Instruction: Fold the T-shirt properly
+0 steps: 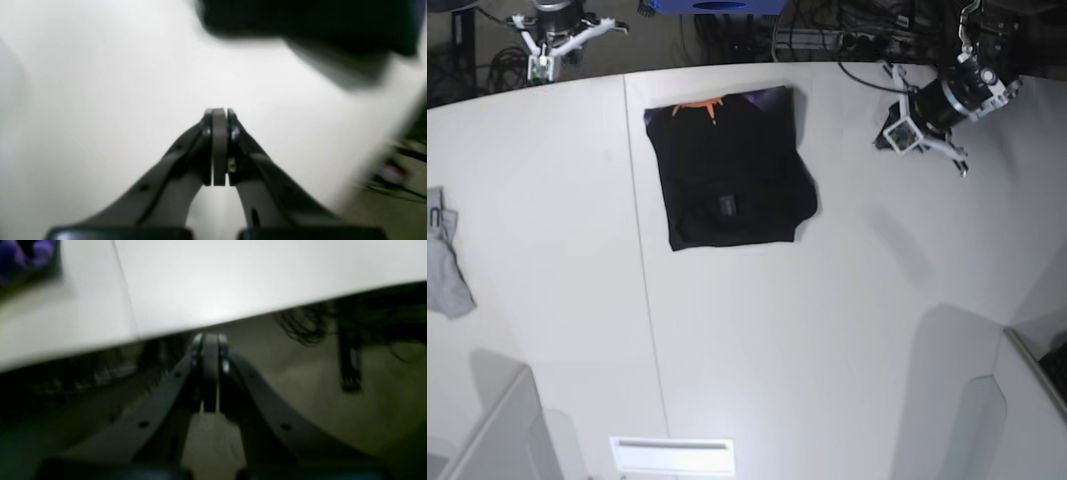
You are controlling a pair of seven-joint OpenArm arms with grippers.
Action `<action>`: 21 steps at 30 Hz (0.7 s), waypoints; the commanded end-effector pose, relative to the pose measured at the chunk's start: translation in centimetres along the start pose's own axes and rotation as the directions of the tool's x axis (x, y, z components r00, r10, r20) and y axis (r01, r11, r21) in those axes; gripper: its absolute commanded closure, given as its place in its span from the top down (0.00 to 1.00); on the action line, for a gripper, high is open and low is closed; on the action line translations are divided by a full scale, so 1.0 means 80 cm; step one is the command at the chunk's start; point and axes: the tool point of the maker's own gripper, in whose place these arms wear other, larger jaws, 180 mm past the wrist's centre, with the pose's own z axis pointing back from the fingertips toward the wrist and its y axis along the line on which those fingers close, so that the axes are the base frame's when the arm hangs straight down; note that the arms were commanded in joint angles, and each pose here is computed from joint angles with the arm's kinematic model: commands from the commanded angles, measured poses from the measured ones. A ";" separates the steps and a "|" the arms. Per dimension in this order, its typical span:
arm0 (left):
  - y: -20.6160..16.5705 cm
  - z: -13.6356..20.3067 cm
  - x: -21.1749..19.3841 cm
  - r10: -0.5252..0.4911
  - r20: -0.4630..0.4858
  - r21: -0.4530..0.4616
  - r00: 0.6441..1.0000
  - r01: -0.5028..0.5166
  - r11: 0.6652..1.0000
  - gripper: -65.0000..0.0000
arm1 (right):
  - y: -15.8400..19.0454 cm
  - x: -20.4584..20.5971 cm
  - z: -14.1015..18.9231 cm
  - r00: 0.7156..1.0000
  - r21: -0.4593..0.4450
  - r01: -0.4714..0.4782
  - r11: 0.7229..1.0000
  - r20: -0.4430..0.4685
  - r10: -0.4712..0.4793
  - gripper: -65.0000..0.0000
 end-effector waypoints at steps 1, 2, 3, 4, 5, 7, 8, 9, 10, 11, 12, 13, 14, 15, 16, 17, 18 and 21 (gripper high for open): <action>-0.013 0.013 -0.014 0.019 -0.021 -0.020 1.000 -0.020 1.000 0.00 | -0.002 -0.003 0.008 1.000 0.004 -0.010 1.000 0.003 0.010 0.00; -0.031 0.021 -0.032 0.042 -0.061 -0.047 0.997 -0.045 0.998 0.00 | -0.004 -0.011 0.011 1.000 0.003 -0.017 1.000 -0.019 0.017 0.00; -0.051 0.029 -0.048 0.061 -0.099 -0.078 0.993 -0.069 0.995 0.00 | -0.006 -0.022 0.014 0.998 0.004 -0.027 1.000 -0.056 0.027 0.00; -0.074 0.037 -0.064 0.080 -0.137 -0.115 0.987 -0.096 0.989 0.00 | -0.008 -0.030 0.015 0.995 0.007 -0.038 0.999 -0.091 0.039 0.00; -0.091 0.046 -0.076 0.093 -0.169 -0.140 0.981 -0.118 0.983 0.00 | -0.004 -0.042 0.014 0.989 0.022 -0.049 0.999 -0.136 0.051 0.00; -0.124 0.055 -0.094 0.123 -0.216 -0.189 0.969 -0.165 0.968 0.00 | 0.012 -0.065 0.009 0.973 0.074 -0.081 0.994 -0.212 0.095 0.00; -0.137 0.057 -0.101 0.142 -0.235 -0.202 0.962 -0.191 0.961 0.00 | 0.019 -0.072 0.005 0.965 0.099 -0.099 0.990 -0.233 0.120 0.00; -0.147 0.058 -0.112 0.166 -0.260 -0.206 0.951 -0.223 0.953 0.00 | 0.026 -0.085 0.001 0.953 0.128 -0.123 0.984 -0.260 0.153 0.00; -0.154 0.057 -0.122 0.192 -0.281 -0.197 0.940 -0.252 0.948 0.00 | 0.033 -0.097 -0.004 0.943 0.152 -0.138 0.979 -0.281 0.177 0.00; -0.159 0.057 -0.137 0.221 -0.311 -0.178 0.924 -0.285 0.942 0.00 | 0.038 -0.110 -0.008 0.931 0.174 -0.155 0.973 -0.304 0.203 0.00; -0.167 0.055 -0.152 0.252 -0.341 -0.165 0.906 -0.322 0.932 0.00 | 0.042 -0.125 -0.011 0.917 0.190 -0.168 0.967 -0.329 0.224 0.00; -0.174 0.056 -0.171 0.275 -0.380 -0.151 0.883 -0.352 0.924 0.00 | 0.047 -0.139 -0.017 0.903 0.207 -0.179 0.962 -0.352 0.244 0.00; -0.180 0.050 -0.184 0.296 -0.401 -0.139 0.867 -0.377 0.916 0.00 | 0.054 -0.150 -0.024 0.892 0.223 -0.188 0.956 -0.369 0.262 0.00; -0.188 0.044 -0.194 0.315 -0.408 -0.137 0.857 -0.399 0.907 0.00 | 0.059 -0.164 -0.031 0.876 0.239 -0.200 0.950 -0.391 0.282 0.00; -0.201 0.039 -0.204 0.334 -0.414 -0.146 0.847 -0.423 0.894 0.00 | 0.064 -0.178 -0.036 0.858 0.256 -0.214 0.943 -0.413 0.307 0.00; -0.213 0.036 -0.212 0.340 -0.415 -0.160 0.844 -0.435 0.886 0.00 | 0.068 -0.189 -0.041 0.842 0.269 -0.226 0.936 -0.430 0.327 0.00; -0.225 0.034 -0.221 0.341 -0.418 -0.169 0.842 -0.441 0.882 0.00 | 0.071 -0.199 -0.044 0.826 0.283 -0.238 0.929 -0.444 0.347 0.00; -0.246 0.021 -0.247 0.334 -0.414 -0.175 0.847 -0.434 0.884 0.00 | 0.082 -0.225 -0.046 0.789 0.328 -0.265 0.907 -0.467 0.399 0.00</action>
